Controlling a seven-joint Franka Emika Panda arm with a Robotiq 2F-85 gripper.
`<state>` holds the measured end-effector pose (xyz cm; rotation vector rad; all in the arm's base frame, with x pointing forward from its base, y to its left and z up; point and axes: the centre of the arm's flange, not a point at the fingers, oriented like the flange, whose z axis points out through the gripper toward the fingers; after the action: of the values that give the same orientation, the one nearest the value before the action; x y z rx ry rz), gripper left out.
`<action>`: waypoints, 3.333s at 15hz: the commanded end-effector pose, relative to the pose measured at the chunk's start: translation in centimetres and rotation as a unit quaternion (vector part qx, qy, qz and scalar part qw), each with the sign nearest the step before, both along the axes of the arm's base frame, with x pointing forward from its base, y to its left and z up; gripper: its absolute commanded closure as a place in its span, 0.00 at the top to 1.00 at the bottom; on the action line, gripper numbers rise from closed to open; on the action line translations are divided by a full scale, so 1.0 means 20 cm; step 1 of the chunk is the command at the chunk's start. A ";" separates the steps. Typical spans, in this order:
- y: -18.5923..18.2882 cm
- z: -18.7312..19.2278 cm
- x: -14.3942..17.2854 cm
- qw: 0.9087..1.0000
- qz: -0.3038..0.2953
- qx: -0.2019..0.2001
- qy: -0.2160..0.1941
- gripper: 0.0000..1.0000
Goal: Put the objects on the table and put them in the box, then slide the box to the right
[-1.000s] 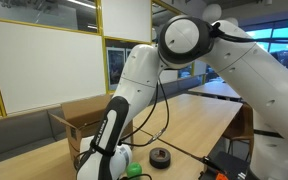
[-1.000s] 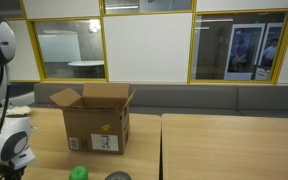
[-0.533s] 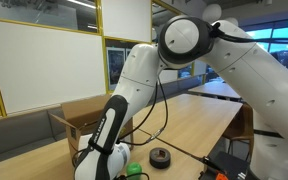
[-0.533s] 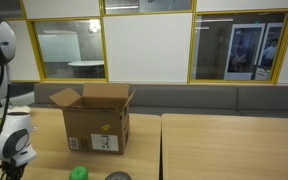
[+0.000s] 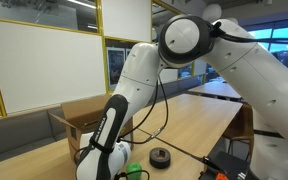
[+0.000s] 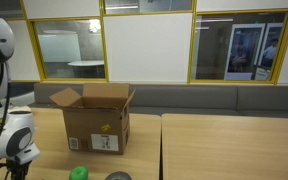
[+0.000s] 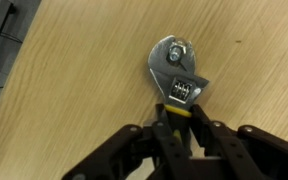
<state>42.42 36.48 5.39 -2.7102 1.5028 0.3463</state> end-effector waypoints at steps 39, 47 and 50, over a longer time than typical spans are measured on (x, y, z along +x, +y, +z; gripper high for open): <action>-1.10 1.94 1.00 0.971 -0.004 -0.186 -0.148 0.13; -0.98 1.77 1.33 0.966 0.027 -0.150 -0.209 0.13; -0.96 1.61 1.45 0.967 0.038 -0.139 -0.211 0.13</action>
<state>67.33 16.72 38.82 -2.8021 1.4737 -0.4287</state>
